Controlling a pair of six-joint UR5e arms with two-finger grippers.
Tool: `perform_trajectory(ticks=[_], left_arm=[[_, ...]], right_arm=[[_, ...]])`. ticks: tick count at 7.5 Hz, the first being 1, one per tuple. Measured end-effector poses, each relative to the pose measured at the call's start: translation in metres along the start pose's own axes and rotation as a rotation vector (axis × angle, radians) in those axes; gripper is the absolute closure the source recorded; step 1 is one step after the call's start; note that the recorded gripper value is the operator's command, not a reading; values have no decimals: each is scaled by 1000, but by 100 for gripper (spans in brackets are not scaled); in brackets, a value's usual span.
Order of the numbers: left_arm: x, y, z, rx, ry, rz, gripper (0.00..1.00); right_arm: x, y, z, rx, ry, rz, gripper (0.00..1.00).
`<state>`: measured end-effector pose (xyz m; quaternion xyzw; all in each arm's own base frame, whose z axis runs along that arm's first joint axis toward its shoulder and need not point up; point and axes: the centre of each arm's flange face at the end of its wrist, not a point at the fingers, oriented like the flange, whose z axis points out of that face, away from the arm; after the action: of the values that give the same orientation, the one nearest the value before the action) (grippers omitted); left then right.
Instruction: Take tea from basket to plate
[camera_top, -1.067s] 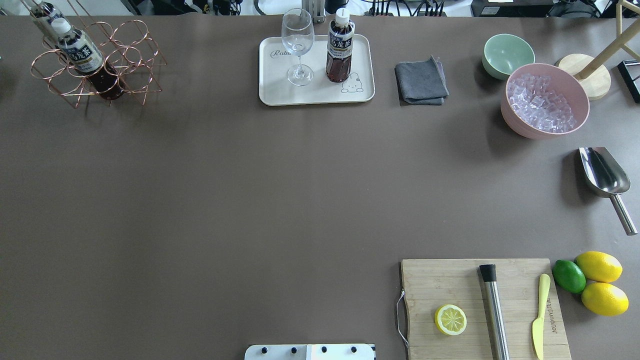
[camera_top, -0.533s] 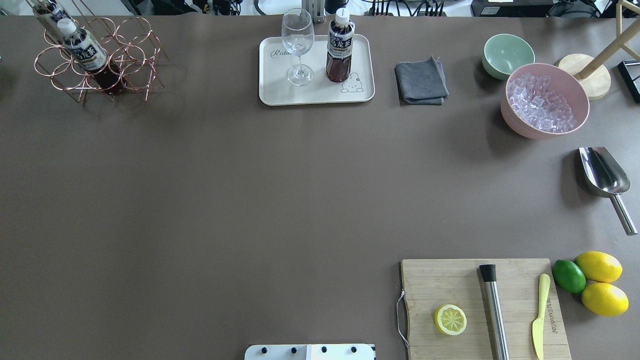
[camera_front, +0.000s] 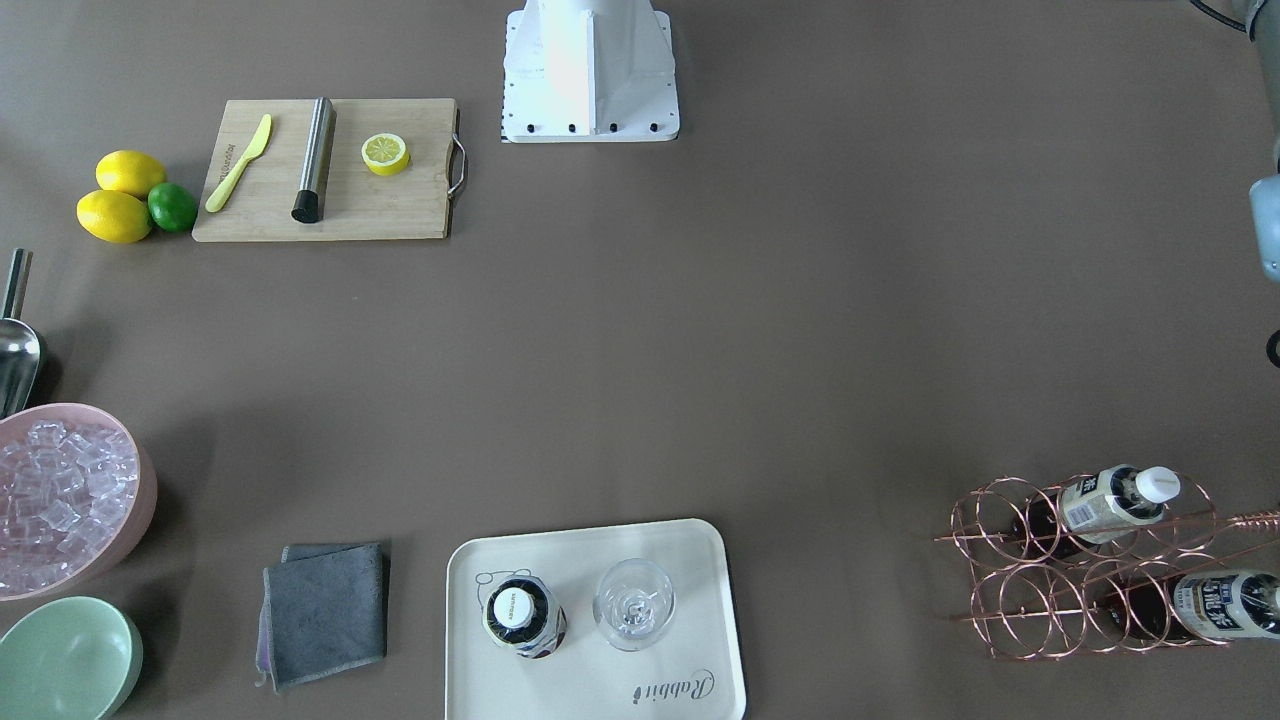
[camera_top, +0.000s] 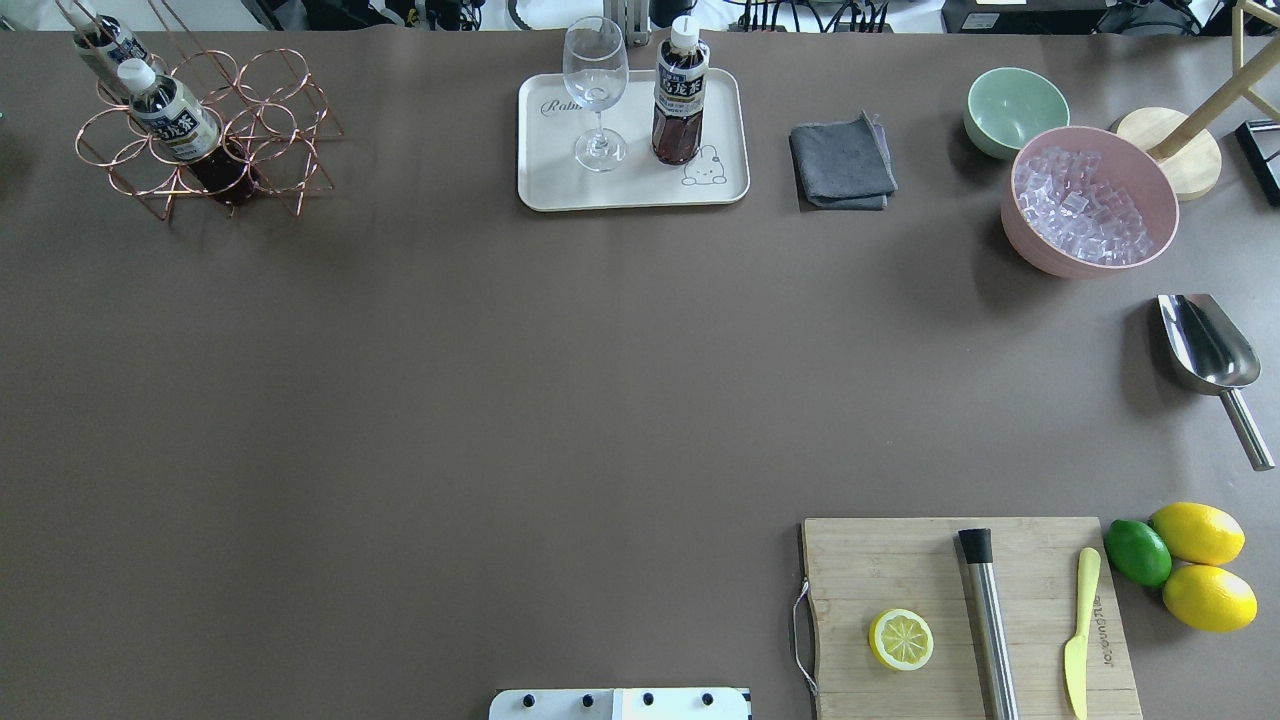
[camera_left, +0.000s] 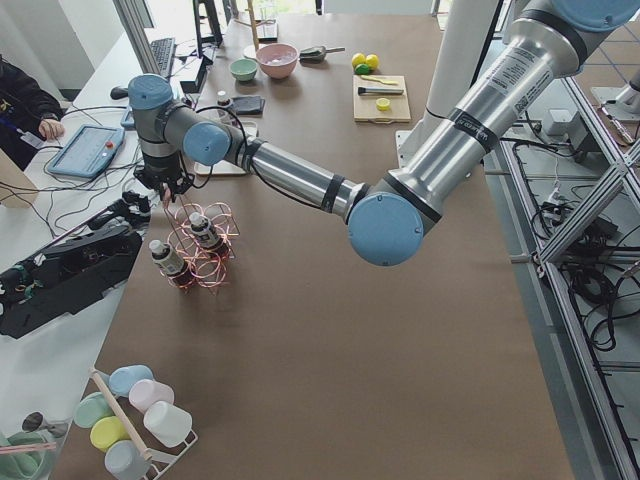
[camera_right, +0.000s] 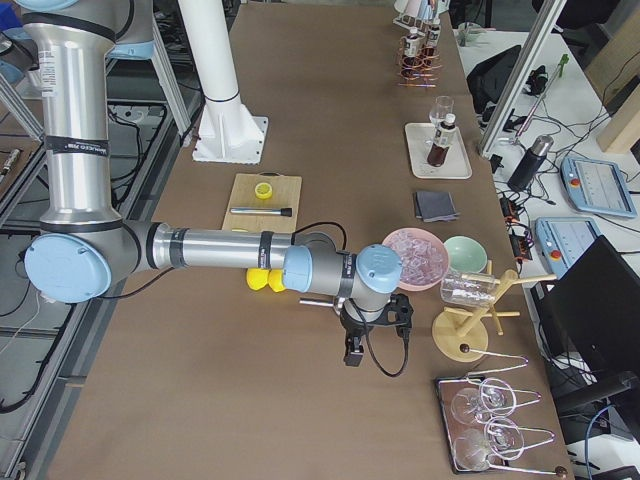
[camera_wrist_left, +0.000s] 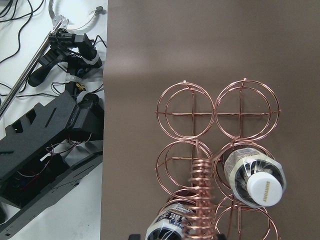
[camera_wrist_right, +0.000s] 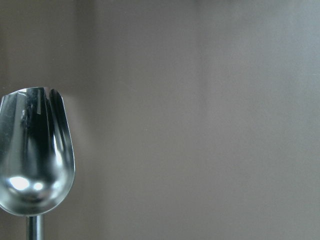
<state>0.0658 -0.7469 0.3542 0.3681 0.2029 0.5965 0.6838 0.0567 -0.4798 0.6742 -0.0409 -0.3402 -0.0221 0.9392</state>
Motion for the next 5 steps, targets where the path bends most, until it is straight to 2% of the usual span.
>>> perform_trajectory(ticks=[5], left_arm=[[4, -10, -17, 29, -18, 9, 2]], right_arm=[[5, 1, -15, 32, 0, 9, 1]])
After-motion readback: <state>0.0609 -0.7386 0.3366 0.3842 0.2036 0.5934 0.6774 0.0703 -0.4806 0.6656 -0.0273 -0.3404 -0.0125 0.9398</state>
